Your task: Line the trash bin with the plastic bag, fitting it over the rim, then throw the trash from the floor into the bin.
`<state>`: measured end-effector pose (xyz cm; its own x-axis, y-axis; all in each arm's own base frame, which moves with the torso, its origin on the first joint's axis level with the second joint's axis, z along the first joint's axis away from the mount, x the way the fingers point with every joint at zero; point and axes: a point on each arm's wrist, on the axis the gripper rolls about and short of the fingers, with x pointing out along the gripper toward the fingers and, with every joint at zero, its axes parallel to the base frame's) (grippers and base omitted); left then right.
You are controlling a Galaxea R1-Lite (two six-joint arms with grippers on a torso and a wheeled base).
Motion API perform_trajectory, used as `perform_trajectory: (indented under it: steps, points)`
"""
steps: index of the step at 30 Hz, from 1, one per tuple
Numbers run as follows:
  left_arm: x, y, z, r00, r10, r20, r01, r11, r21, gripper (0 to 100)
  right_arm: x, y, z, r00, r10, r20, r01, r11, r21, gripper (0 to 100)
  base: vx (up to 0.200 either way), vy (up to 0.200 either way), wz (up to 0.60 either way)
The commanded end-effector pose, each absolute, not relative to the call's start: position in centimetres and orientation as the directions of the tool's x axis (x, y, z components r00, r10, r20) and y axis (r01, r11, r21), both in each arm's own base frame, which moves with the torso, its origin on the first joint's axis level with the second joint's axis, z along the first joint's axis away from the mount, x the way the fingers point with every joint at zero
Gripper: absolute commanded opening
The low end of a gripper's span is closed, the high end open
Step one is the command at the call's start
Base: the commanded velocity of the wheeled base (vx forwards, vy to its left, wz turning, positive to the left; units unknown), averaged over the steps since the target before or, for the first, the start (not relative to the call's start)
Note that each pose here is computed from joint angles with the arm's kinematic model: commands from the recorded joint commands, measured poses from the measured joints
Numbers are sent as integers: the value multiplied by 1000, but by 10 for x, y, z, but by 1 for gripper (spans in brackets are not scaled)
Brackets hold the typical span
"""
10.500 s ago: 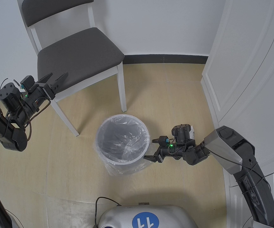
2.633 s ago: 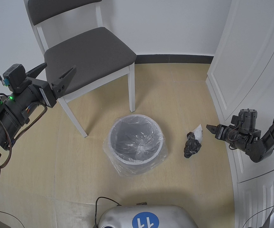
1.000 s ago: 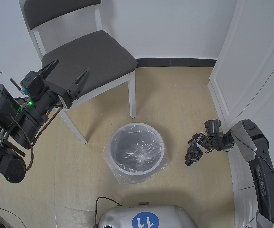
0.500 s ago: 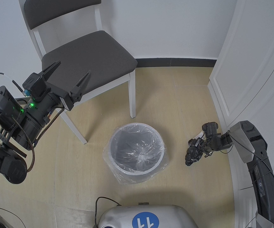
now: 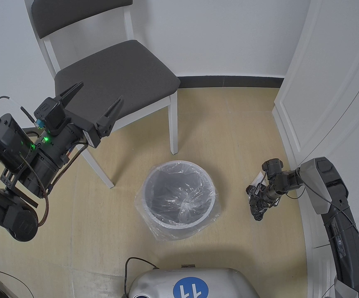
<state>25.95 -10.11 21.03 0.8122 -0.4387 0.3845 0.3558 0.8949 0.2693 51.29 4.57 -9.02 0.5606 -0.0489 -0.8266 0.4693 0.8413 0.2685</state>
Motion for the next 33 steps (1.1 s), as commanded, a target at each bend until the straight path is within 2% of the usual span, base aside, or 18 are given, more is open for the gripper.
perform_trajectory:
  steps: [1, 14, 19, 21, 23, 24, 28, 29, 33]
  points:
    - [261, -104, 208, 813, -445, 376, 363, 892, 271, 100, 514, 47, -92, 564, -54, -824, 470, 842, 266, 0, 0, 0, 0]
    - [260, -103, 205, 816, -448, 366, 365, 890, 274, 100, 514, 46, -91, 562, -97, -821, 490, 839, 237, 0, 0, 0, 0]
    - [256, -102, 206, 816, -446, 367, 361, 890, 279, 100, 511, 43, -89, 569, -171, -805, 530, 824, 199, 0, 0, 0, 0]
    - [253, -100, 209, 813, -445, 377, 355, 890, 285, 100, 512, 43, -87, 607, -174, -775, 527, 818, 229, 0, 0, 0, 0]
    - [253, -100, 209, 813, -445, 376, 355, 890, 286, 100, 511, 43, -88, 611, -175, -772, 528, 817, 232, 0, 0, 0, 0]
    - [251, -100, 208, 813, -446, 373, 348, 887, 302, 100, 511, 43, -88, 663, -176, -728, 525, 803, 284, 0, 0, 0, 0]
    - [250, -99, 208, 814, -445, 373, 336, 885, 324, 100, 505, 43, -80, 715, -158, -682, 501, 796, 341, 0, 0, 0, 0]
    - [250, -99, 207, 816, -446, 369, 336, 884, 326, 100, 501, 42, -73, 758, -132, -638, 463, 799, 384, 0, 0, 0, 0]
    - [250, -99, 207, 816, -446, 369, 335, 883, 328, 100, 485, 43, -70, 810, -50, -584, 375, 810, 451, 0, 0, 0, 0]
